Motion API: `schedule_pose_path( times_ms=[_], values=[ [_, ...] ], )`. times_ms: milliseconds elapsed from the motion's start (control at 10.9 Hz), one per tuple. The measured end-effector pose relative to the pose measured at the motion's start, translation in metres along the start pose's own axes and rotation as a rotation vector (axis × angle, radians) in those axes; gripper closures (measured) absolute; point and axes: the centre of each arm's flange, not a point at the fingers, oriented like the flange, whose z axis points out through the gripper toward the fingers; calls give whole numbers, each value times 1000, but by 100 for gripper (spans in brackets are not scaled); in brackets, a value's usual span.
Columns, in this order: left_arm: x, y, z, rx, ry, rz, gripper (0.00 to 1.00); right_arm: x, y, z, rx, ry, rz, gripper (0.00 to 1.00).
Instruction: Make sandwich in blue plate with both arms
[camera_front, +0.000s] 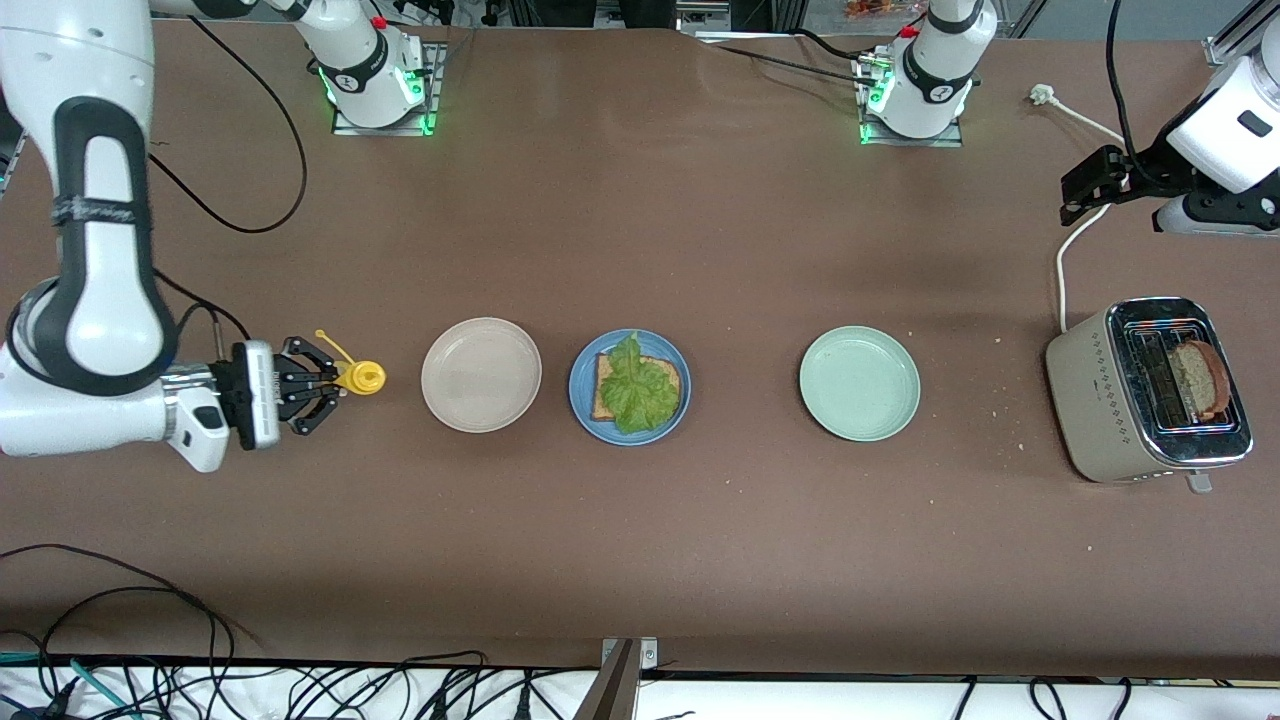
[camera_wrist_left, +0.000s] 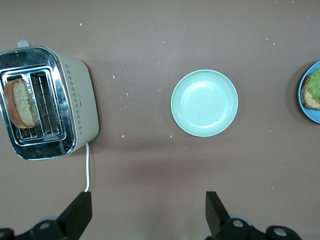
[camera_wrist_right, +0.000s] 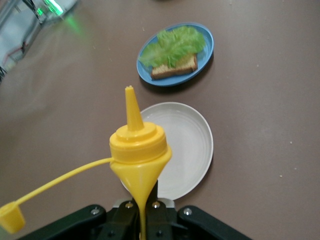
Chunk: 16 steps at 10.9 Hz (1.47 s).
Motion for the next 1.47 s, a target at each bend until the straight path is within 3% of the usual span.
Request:
schedule_pose_path(
  times_ms=[275,641,916,1099,1465],
  values=[
    [0,0,0,0,0,0,0,103,-4,31,-82,-295,70,97],
    [0,-1,0,0,0,-1,0,192,-25,103,-233,-571,190,97],
    [0,-1,0,0,0,-2,0,233,-45,163,-335,-766,224,97],
    [0,-1,0,0,0,-2,0,247,-54,204,-378,-860,210,97],
    [0,-1,0,0,0,-2,0,272,-75,271,-439,-1047,71,97]
  ],
)
